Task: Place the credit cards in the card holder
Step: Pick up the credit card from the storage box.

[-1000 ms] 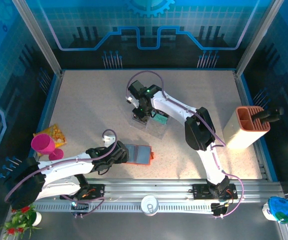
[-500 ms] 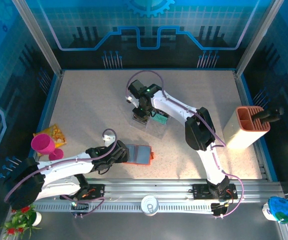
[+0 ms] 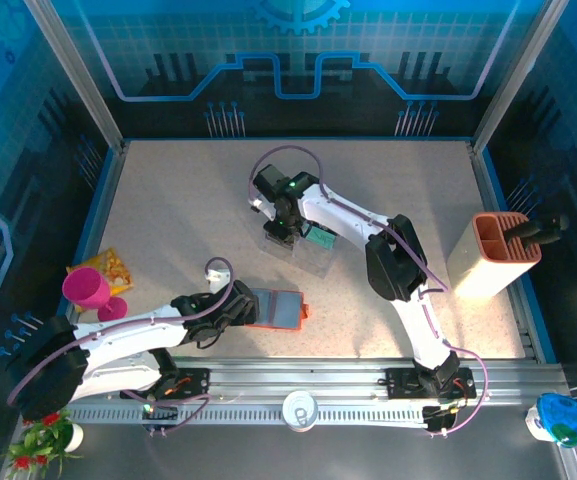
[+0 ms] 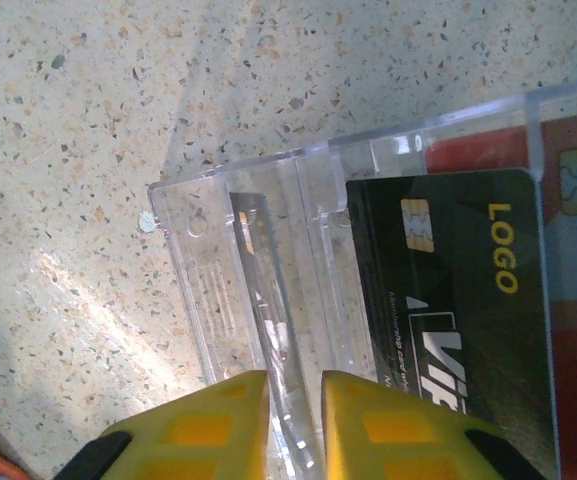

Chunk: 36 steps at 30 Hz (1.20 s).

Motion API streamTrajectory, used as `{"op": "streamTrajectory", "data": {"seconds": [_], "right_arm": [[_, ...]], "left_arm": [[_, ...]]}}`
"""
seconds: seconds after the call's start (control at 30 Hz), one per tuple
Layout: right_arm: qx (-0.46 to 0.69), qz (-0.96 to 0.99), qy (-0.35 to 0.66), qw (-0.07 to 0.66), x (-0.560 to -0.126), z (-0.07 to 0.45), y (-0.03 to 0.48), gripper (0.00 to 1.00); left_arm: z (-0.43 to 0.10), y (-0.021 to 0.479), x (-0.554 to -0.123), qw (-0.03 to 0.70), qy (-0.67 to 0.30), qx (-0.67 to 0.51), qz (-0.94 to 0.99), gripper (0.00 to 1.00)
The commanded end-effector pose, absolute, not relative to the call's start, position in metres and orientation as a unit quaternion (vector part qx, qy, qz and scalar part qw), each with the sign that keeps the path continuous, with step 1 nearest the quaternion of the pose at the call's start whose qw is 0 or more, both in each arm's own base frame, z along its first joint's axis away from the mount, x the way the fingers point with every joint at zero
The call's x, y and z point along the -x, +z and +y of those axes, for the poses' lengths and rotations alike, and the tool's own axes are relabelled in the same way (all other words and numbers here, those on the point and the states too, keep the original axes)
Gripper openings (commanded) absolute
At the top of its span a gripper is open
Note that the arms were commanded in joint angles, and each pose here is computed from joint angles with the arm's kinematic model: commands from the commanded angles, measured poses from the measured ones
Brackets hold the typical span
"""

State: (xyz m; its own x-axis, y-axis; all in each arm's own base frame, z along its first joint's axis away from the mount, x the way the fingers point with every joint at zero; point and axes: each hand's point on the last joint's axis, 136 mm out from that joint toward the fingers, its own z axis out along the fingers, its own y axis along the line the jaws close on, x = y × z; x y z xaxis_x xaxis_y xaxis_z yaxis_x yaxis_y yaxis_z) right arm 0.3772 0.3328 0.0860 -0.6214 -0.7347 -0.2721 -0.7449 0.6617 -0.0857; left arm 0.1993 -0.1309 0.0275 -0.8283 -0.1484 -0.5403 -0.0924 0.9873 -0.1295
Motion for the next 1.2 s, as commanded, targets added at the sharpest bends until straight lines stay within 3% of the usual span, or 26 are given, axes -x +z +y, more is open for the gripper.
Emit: {"op": "streamTrajectory", "data": {"seconds": [0.0, 0.4, 0.77, 1.17], "right_arm": [[0.422, 0.895, 0.016, 0.147, -0.375, 0.337, 0.096, 0.17], [0.427, 0.885, 0.046, 0.181, -0.374, 0.344, 0.140, 0.00], [0.361, 0.897, 0.120, 0.226, -0.356, 0.332, 0.193, 0.00], [0.218, 0.909, 0.253, 0.248, -0.296, 0.284, 0.184, 0.00]], "left_arm": [[-0.136, 0.037, -0.204, 0.291, -0.061, 0.062, 0.953, 0.99], [-0.152, 0.046, -0.208, 0.294, -0.092, 0.041, 0.950, 0.99], [-0.171, 0.049, -0.211, 0.284, -0.121, 0.030, 0.951, 0.99], [-0.194, 0.041, -0.209, 0.271, -0.132, 0.030, 0.953, 0.99]]}}
